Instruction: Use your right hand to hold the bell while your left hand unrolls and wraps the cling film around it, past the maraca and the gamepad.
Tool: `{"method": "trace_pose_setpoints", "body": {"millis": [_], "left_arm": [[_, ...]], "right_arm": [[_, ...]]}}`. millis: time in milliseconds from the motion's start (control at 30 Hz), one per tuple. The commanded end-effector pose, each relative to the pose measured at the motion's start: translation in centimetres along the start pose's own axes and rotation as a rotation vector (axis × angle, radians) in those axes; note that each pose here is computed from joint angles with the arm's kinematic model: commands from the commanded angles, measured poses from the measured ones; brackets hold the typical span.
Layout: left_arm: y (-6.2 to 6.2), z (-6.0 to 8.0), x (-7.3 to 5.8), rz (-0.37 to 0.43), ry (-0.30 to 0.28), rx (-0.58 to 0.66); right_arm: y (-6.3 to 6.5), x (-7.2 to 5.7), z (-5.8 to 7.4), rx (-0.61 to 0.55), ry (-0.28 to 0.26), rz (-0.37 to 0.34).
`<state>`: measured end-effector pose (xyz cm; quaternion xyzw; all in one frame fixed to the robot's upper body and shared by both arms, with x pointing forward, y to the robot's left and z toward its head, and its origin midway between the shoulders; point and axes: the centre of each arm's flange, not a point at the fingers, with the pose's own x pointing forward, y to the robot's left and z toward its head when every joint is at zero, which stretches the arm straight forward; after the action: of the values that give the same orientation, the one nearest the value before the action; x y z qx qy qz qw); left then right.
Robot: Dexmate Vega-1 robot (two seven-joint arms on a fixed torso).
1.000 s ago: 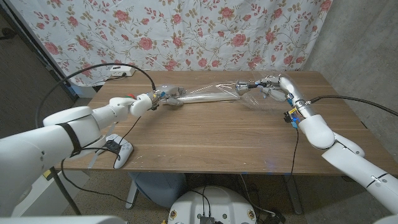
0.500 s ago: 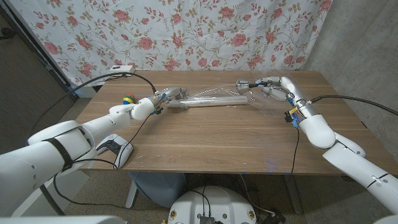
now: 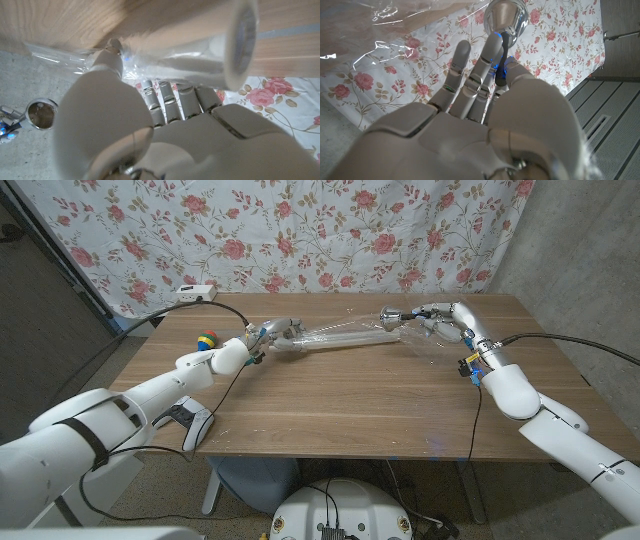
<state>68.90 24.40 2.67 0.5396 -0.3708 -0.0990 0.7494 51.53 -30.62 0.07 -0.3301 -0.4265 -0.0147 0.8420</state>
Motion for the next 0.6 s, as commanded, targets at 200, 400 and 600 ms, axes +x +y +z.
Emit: {"method": "trace_pose_setpoints", "body": {"millis": [200, 400, 600], "left_arm": [[1.79, 2.27, -0.67, 0.094, -0.052, -0.12], [1.41, 2.2, -1.11, 0.112, -0.042, -0.148], [1.56, 2.24, -1.17, 0.123, -0.04, -0.179]], "right_arm": [[0.06, -0.09, -0.25, 0.006, 0.0, -0.008], [0.06, -0.18, -0.26, 0.006, 0.001, -0.009], [0.03, -0.18, -0.1, 0.005, -0.007, -0.008]]}}
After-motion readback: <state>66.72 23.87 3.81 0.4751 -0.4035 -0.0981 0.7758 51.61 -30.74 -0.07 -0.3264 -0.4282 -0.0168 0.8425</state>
